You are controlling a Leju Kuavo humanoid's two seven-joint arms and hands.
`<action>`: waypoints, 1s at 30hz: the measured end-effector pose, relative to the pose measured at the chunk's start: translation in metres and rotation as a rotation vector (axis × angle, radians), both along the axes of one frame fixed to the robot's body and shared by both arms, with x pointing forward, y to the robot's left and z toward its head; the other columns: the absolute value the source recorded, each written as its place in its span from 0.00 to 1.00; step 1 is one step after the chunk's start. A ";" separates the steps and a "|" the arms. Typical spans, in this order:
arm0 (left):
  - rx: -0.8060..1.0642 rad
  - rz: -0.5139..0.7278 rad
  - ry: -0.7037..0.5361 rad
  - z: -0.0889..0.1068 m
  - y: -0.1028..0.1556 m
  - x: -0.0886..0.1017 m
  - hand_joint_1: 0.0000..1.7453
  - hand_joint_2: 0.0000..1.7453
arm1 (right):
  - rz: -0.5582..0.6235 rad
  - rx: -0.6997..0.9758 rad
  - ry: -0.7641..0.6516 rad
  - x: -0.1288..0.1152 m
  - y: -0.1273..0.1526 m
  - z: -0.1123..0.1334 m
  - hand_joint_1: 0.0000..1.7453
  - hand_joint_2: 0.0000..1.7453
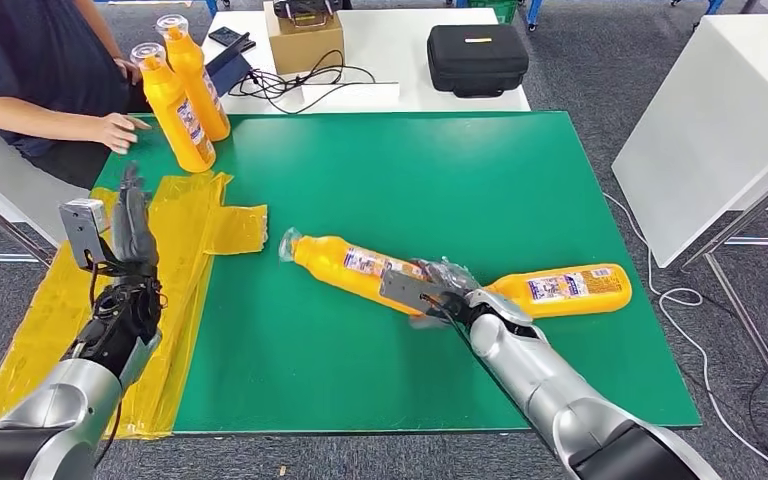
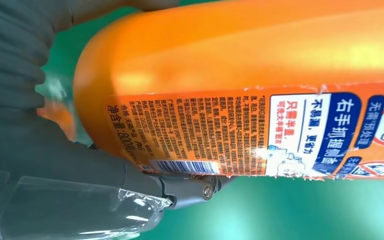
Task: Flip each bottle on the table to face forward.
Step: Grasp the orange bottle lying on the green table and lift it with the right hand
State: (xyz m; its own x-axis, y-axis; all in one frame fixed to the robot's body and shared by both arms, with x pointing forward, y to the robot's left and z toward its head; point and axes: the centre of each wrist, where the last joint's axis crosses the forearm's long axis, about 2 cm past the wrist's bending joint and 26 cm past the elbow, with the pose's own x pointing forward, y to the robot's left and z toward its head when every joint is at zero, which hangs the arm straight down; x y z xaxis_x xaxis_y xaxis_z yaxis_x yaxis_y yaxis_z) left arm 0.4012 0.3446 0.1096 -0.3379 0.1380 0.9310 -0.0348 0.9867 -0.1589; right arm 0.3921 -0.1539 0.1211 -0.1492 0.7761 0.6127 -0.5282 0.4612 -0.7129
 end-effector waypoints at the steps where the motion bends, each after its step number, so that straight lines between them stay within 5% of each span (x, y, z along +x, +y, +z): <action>1: -0.055 -0.042 0.018 -0.003 -0.003 -0.002 0.00 1.00 | -0.012 0.033 -0.022 0.003 -0.001 0.007 1.00 1.00; 8: -0.233 -0.085 0.059 -0.014 -0.011 -0.009 0.00 1.00 | -0.105 0.188 -0.173 0.021 -0.011 0.047 1.00 1.00; 19: -0.375 -0.163 0.106 -0.024 -0.024 -0.019 0.00 1.00 | -0.157 0.284 -0.231 0.031 -0.010 0.068 1.00 1.00; 30: -0.489 -0.279 0.055 -0.006 -0.067 -0.013 0.00 1.00 | -0.087 0.339 -0.191 0.034 0.054 0.095 1.00 1.00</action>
State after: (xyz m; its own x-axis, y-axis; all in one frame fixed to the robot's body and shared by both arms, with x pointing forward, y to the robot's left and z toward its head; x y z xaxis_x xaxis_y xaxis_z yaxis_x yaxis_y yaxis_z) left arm 0.3883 0.2777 0.1033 -0.1798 0.6349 0.7513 0.1962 0.7716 -0.6051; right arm 0.4256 -0.1001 0.2165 -0.2277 0.5498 0.8037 -0.3495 0.7242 -0.5944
